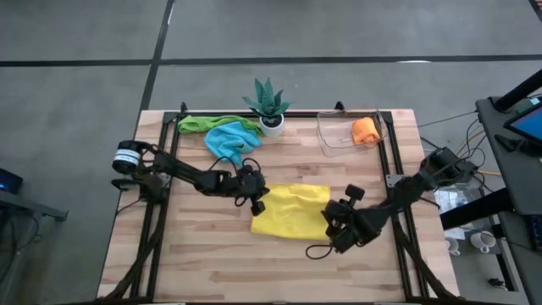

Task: Roll microfiber towels into tight, uniform cylinder then place into a basket
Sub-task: Fold the yellow microfiber cloth

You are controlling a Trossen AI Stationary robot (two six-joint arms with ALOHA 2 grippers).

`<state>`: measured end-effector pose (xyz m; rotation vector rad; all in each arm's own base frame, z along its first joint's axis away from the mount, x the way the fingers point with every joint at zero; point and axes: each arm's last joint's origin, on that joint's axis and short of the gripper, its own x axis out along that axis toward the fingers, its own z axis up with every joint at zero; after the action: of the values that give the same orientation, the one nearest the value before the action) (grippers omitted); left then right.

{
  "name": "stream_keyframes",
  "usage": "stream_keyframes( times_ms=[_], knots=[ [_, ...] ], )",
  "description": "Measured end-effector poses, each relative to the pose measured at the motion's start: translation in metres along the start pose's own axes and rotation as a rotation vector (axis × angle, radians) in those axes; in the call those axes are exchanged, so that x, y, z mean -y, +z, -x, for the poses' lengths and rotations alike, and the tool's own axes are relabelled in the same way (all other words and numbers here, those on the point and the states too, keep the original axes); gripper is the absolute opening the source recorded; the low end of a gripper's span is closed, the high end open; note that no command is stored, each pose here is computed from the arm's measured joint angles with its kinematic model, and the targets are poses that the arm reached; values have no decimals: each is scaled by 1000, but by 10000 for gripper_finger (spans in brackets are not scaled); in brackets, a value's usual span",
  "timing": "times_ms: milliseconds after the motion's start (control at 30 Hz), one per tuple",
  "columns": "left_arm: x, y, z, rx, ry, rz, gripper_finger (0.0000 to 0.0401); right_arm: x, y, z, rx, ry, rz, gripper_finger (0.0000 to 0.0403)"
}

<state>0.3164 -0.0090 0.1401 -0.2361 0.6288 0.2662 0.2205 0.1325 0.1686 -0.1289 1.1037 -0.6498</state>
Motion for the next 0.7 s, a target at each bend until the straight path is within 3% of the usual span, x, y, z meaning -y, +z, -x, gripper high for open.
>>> stream_keyframes(
  times_ms=[233, 600, 700],
  knots=[
    [-5, -11, 1, -114, 40, -28, 0, 8, 7, -10, -15, -40, -36, 9],
    [-7, -11, 0, -110, 53, -57, 0, 17, 16, -20, -32, -76, -68, 9],
    [-11, -11, 0, -101, 106, -59, 0, 18, 17, -21, -35, -79, -66, 8]
  ],
)
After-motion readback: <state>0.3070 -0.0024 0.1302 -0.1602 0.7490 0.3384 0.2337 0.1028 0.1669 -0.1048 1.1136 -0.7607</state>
